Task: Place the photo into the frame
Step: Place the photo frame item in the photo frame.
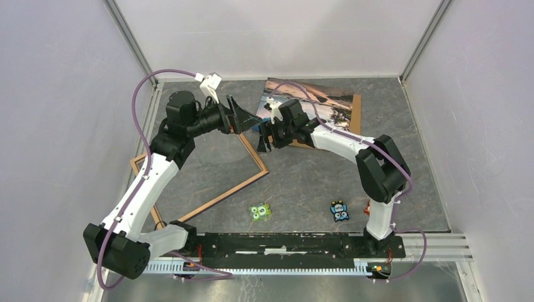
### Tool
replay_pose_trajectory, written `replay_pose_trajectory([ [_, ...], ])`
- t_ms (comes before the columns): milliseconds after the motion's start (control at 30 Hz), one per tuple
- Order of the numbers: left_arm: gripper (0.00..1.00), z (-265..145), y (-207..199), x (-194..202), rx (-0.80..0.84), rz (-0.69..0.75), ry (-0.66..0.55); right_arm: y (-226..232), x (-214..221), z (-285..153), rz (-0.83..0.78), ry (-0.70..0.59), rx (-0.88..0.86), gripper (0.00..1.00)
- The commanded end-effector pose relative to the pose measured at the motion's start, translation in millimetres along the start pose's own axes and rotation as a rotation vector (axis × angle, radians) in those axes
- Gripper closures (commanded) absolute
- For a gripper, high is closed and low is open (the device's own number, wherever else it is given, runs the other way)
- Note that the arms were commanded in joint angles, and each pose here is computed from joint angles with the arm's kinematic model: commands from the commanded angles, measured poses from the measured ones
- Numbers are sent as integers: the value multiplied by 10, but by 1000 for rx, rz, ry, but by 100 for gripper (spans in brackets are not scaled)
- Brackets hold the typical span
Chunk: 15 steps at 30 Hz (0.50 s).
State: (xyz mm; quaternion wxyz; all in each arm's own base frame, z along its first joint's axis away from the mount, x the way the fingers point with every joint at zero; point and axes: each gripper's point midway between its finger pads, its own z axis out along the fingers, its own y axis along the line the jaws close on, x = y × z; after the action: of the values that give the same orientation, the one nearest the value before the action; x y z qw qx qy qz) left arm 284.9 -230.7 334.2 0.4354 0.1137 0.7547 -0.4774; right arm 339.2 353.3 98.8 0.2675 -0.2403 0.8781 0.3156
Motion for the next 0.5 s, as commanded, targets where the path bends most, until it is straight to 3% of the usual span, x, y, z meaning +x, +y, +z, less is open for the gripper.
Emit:
replay_pose_trajectory([
  [0, 0, -4, 234, -68, -103, 52, -25, -121, 14, 30, -52, -61, 78, 23],
  [200, 0, 89, 627, 61, -239, 7, 4, -899, 133, -479, 32, -127, 331, 27],
  [367, 0, 361, 954, 342, -259, -118, 74, -1475, 170, -954, 72, -205, 428, 16],
  [467, 0, 571, 1198, 496, -283, -190, 114, -1804, 147, -1122, 100, -230, 484, 15],
])
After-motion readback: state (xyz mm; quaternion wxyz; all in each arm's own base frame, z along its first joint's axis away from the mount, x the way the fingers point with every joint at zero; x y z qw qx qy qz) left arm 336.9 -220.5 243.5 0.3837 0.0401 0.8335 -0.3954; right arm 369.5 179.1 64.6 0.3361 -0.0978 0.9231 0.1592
